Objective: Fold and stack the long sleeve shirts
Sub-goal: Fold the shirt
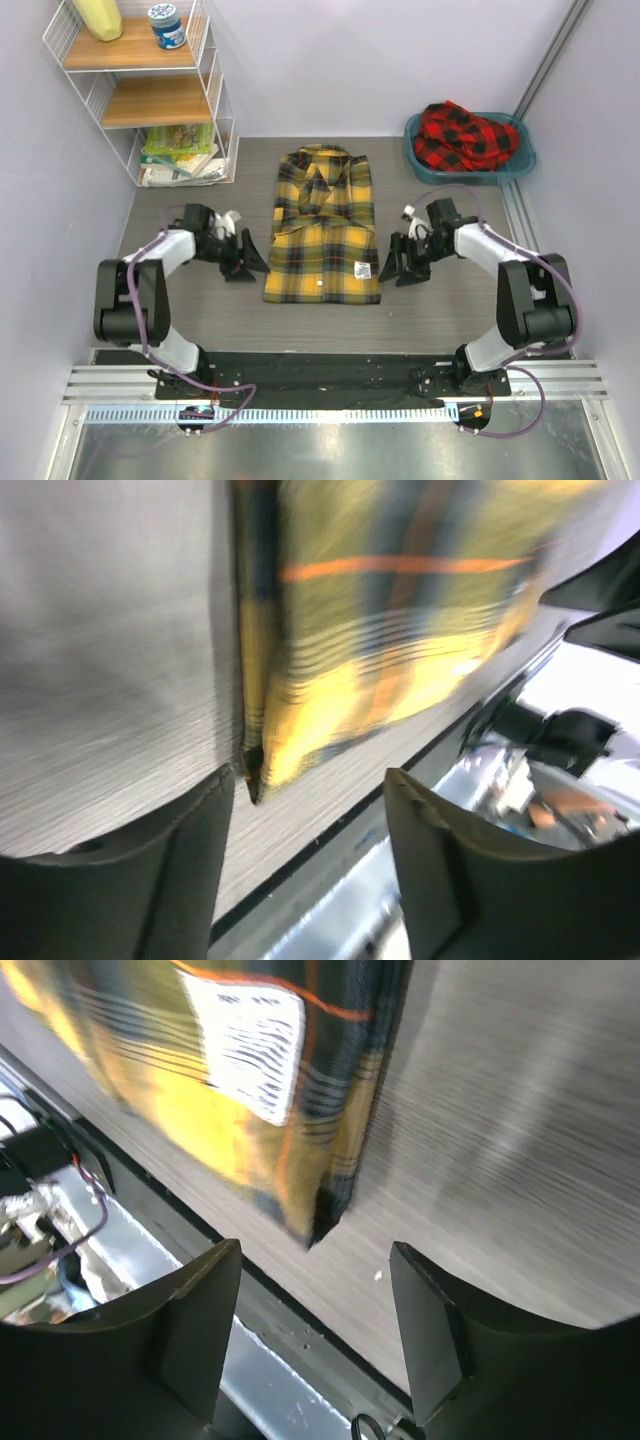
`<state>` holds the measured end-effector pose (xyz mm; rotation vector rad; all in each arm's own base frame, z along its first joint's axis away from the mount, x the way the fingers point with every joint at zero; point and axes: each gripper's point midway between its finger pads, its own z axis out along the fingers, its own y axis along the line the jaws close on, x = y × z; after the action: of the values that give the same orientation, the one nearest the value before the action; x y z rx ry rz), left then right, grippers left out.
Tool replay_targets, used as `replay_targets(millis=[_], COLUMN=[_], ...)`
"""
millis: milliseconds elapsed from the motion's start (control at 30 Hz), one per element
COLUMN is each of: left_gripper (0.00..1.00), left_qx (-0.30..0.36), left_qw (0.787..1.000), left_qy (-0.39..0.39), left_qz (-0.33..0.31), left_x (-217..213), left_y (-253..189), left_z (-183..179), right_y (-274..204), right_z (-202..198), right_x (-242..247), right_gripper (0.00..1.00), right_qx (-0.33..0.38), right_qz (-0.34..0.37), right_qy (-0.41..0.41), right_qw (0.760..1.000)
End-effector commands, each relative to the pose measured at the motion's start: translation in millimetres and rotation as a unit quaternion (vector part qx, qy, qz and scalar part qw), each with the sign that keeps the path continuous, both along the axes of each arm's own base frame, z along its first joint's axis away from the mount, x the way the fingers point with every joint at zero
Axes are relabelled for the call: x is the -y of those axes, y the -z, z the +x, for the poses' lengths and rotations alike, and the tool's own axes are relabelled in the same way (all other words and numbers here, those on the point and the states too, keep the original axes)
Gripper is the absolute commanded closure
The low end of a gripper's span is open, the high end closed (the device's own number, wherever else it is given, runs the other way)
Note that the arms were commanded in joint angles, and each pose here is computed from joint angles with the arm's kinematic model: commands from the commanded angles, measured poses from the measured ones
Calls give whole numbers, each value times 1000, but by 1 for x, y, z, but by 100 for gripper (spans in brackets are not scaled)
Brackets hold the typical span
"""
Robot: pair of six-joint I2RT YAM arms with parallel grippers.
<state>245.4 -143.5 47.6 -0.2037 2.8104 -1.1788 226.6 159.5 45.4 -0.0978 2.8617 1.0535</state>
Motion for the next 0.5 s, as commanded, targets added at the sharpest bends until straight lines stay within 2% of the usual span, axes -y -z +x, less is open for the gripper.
replay_targets(millis=[0, 67, 133, 167, 200, 300, 333, 367, 400, 433, 467], left_gripper=[31, 29, 30, 32, 36, 44, 47, 49, 51, 52, 53], left_qx=[161, 236, 257, 263, 252, 237, 228, 205, 214, 194, 175], left_qw=[987, 971, 964, 960, 962, 961, 963, 968, 966, 971, 976], left_qy=[-7, 21, 50, 88, 89, 97, 96, 97, 93, 77, 65], left_qz=[-29, -32, -38, -50, -61, -102, -105, -107, -113, -116, -112], left_x=[-28, -21, -7, 20, 32, 73, 80, 89, 94, 97, 96], left_y=[-76, -103, -110, -110, -111, -104, -97, -81, -79, -74, -55], left_z=[40, 52, 61, 59, 62, 81, 85, 87, 100, 106, 114], right_y=[-69, -89, -105, -112, -119, -117, -107, -105, -101, -79, -75], right_z=[37, 54, 71, 88, 96, 119, 125, 138, 142, 149, 162], right_x=[14, 7, -10, -24, -36, -72, -80, -87, -93, -97, -98], right_gripper=[32, 33, 41, 44, 53, 66, 67, 68, 70, 71, 72], right_qx=[104, 150, 170, 200, 197, 191, 179, 197, 194, 171, 182], right_qz=[-4, 17, 62, 79, 96, 136, 145, 153, 161, 163, 160], right_qy=[-8, -24, -6, -5, 6, 6, 7, 11, 11, 15, 15], right_qw=[995, 988, 984, 977, 976, 972, 973, 968, 968, 972, 970])
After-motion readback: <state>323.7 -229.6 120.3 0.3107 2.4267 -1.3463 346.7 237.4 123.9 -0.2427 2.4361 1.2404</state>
